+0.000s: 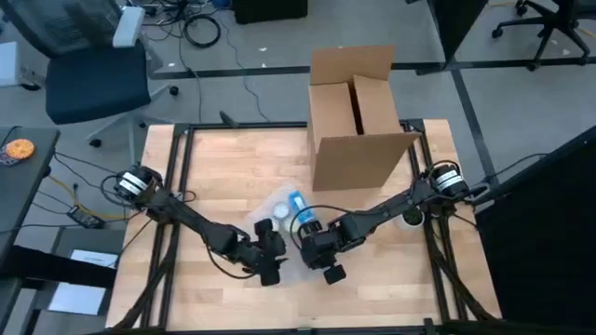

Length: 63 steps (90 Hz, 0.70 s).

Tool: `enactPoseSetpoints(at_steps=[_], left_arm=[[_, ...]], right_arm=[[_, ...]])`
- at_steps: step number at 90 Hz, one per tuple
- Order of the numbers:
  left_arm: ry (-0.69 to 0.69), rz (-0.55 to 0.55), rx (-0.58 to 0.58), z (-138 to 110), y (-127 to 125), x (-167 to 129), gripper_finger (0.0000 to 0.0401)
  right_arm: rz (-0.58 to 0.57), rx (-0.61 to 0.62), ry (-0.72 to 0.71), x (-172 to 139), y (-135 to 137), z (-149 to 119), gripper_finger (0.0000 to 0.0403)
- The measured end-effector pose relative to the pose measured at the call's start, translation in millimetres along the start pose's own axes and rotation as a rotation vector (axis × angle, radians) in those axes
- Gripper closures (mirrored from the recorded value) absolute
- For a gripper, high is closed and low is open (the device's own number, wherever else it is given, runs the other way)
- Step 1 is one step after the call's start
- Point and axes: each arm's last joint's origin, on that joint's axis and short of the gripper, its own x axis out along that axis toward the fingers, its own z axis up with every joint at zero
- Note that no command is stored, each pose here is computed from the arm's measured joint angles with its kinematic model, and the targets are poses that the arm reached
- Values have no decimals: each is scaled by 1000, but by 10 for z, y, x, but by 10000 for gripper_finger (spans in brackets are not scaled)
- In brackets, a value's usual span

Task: Wrap mug
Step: Wrap the purple mug with the transparent bubble wrap

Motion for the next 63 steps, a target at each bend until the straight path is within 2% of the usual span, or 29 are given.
enactPoseSetpoints(at_steps=[6,27,35,43,53,63], left_arm=[[4,-7,-11,-34,-18,128,215],[-4,-138,-24,-125,-115,530,215],[-16,-132,-32,-104,-98,572,215],[-34,-101,-46,-40,-58,598,215],[-51,-64,-75,55,44,643,215],[-47,-52,-97,100,142,684,215]], right_arm=[[11,-17,25,-33,29,14,330],[97,-158,126,-114,134,-22,330],[131,-229,130,-116,187,-31,330],[141,-352,115,-114,277,-25,330],[111,-522,94,-114,413,-9,330],[66,-618,103,-117,506,-15,330]])
